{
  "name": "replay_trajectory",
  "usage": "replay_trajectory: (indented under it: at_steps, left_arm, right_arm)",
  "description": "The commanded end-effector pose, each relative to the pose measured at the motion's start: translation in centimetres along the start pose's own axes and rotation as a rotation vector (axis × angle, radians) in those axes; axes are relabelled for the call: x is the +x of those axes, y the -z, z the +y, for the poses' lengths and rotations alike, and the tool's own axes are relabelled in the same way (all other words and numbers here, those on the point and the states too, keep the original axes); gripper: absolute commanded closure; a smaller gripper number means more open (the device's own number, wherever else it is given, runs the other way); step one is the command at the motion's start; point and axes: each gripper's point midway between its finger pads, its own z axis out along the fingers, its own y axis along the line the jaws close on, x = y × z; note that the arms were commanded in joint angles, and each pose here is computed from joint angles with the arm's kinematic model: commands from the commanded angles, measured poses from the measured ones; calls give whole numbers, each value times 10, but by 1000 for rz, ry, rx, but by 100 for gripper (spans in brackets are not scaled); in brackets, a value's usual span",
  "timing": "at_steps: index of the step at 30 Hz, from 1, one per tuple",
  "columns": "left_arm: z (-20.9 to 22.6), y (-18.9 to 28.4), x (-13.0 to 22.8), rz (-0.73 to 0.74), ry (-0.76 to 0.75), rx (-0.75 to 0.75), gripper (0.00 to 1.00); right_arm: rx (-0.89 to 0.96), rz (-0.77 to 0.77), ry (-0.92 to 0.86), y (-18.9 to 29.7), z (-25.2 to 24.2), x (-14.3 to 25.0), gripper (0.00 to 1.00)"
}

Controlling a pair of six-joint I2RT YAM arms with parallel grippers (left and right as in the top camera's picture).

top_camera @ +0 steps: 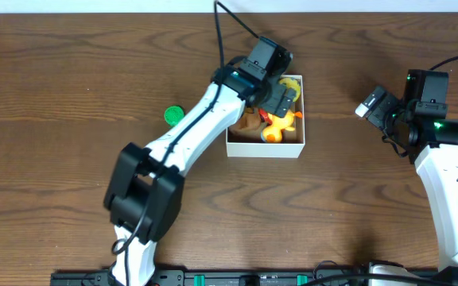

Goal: Pack container
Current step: 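Lift the yellow ball with the left gripper and drop it in the box, then move the left gripper to the green spiky ball and grasp it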

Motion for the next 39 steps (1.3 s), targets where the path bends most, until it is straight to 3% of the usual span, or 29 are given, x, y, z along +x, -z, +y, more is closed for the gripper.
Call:
replay_trajectory:
  at_steps: [1,6,10,16,26,31,39]
  left_arm:
    - [39,59,-14,-57,24,-169,2]
    - [87,93,19,61,106,-269,2]
    - [138,103,53,161,299,-335,2]
    - [177,85,83,234,473,-267,2]
    - [198,28,131,422,524,-277,1]
    - [208,10,150,483,524,-318,14]
    - [215,-8,163,517,527,-331,14]
  right_arm:
    - [-1,1,-16,0,0,-1,1]
    - [-1,1,-16,0,0,-1,1]
    - [-1,1,-16,0,0,-1,1]
    - [-1,1,-16,0,0,-1,1]
    - [-1,1,-16,0,0,-1,1]
    - [-1,1,-16,0,0,-1,1]
    - [-1,1,-16,0,0,-1,1]
